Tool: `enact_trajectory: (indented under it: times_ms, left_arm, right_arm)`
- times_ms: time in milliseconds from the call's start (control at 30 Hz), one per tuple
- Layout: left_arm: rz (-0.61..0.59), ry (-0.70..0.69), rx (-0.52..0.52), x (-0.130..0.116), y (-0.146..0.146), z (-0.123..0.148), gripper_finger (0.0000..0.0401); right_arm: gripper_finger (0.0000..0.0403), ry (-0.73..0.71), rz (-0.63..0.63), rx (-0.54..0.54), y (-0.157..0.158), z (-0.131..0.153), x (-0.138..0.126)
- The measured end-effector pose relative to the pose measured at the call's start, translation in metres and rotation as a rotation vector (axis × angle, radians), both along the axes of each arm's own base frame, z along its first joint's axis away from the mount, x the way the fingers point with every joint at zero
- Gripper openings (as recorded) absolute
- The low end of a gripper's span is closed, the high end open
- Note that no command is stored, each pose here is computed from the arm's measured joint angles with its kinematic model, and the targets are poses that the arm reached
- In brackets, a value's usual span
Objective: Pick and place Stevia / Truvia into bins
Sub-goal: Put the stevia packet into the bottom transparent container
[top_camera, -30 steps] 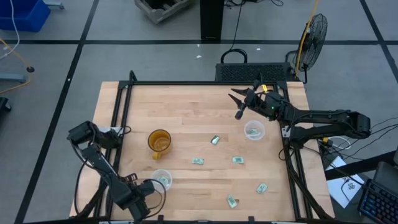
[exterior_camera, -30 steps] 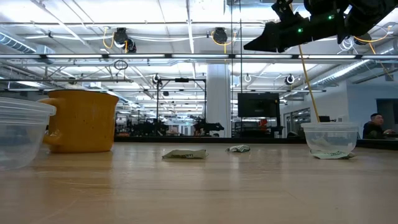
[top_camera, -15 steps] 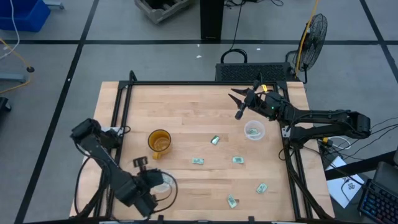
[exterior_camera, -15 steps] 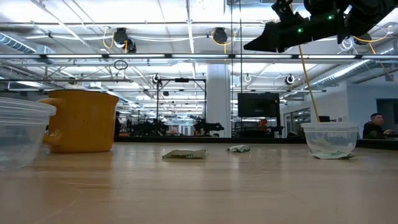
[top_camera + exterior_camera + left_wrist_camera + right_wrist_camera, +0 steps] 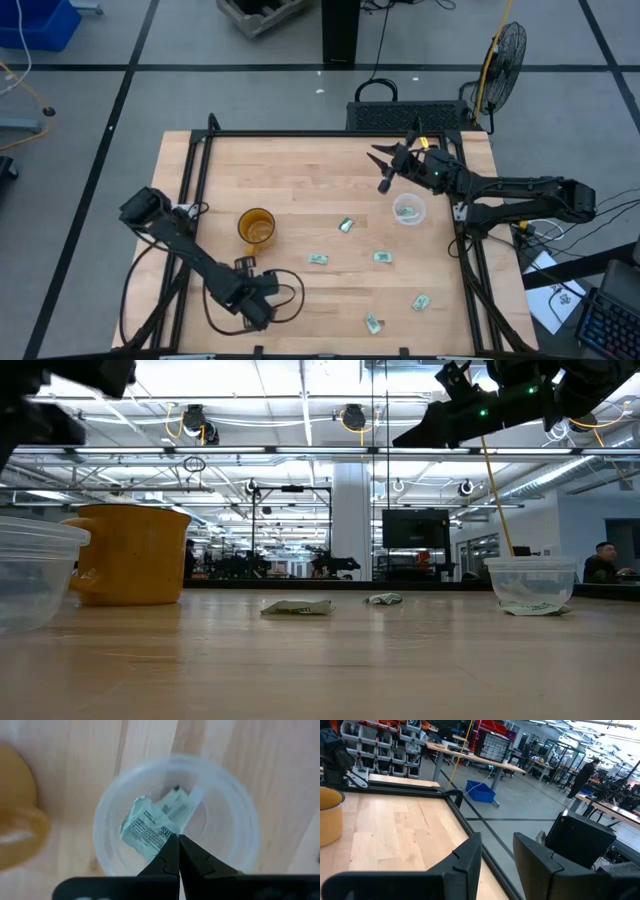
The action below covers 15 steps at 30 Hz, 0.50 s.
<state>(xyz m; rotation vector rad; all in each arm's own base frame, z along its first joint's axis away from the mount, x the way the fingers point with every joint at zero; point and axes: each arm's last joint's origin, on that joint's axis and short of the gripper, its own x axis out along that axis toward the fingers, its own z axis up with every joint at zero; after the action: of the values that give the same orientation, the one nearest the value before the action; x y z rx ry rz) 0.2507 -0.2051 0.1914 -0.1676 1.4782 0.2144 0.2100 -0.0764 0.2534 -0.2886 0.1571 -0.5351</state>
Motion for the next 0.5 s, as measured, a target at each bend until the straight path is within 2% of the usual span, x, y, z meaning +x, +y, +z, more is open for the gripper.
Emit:
enact_trajectory:
  times_ms: [200,500]
  left_arm:
    - [0.032,0.018,-0.07,-0.003,-0.0037,-0.0086,0.0009]
    - [0.056,0.004,-0.06,0.0027,0.0027,-0.0086,0.0032]
  right_arm:
    - [0.0105,0.03,0.0,0.01,0.0001,-0.003,-0.0003]
    - [0.0105,0.04,-0.004,0.054,0.0002,-0.0061,-0.0006]
